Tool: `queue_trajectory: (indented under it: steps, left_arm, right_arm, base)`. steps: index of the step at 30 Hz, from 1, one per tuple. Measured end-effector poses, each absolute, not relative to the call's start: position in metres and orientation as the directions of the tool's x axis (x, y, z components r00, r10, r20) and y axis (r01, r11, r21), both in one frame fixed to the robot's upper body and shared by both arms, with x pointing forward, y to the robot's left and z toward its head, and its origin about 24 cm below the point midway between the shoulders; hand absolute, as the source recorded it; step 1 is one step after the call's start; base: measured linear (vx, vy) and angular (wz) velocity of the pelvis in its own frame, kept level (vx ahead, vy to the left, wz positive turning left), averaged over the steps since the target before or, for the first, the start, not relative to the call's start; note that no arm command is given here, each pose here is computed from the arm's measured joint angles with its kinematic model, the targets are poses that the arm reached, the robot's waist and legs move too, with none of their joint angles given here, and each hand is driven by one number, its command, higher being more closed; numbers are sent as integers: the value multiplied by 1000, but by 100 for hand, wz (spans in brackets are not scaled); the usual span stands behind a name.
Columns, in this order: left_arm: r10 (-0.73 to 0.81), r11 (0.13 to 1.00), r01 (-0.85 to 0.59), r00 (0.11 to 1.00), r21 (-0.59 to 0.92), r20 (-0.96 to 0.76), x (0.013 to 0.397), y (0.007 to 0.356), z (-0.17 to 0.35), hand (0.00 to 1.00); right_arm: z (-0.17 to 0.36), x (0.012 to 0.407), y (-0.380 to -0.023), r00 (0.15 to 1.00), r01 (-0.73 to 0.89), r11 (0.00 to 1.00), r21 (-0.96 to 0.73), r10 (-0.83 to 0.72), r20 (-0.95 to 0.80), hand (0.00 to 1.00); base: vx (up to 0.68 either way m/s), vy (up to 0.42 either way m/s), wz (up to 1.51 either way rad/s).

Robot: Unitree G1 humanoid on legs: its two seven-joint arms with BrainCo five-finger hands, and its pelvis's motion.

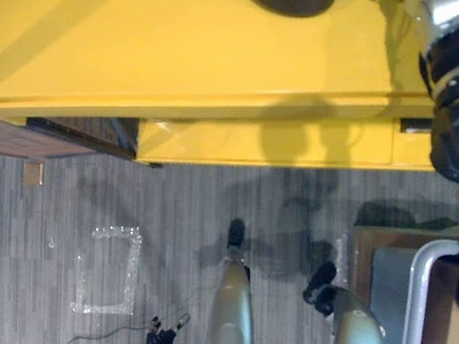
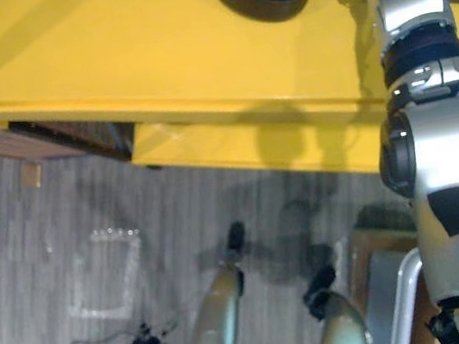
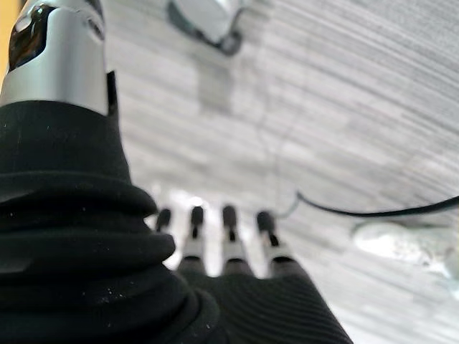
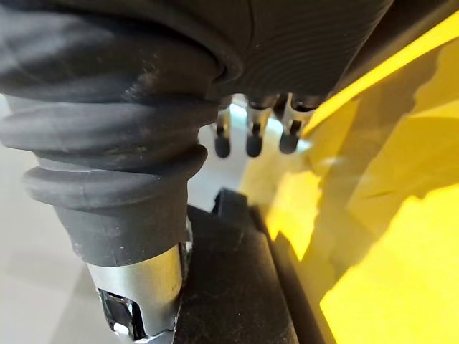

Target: Walk over and take plastic housings, then place them on the shelf

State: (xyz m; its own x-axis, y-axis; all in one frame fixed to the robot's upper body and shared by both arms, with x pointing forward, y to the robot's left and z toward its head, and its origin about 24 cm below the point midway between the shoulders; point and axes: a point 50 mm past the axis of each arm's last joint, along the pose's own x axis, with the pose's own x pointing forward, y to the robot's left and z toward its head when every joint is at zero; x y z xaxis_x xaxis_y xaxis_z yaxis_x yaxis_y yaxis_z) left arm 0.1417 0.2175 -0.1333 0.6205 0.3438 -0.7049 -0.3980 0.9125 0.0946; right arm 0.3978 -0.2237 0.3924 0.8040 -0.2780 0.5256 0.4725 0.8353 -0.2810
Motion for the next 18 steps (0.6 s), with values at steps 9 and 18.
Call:
queue_trajectory:
  steps: [9, 18]
  left_arm:
    - [335, 917, -388, 627, 91, -704, 143, 215, -133, 0]
    - [336, 917, -389, 629, 90, -701, 143, 215, -133, 0]
  right_arm:
    - [394, 399, -213, 823, 443, 812, -380, -201, 531, 0]
    - [408, 395, -189, 804, 424, 772, -474, -79, 590, 0]
  base:
    - [-5, -3, 0]
    - [-4, -7, 1]
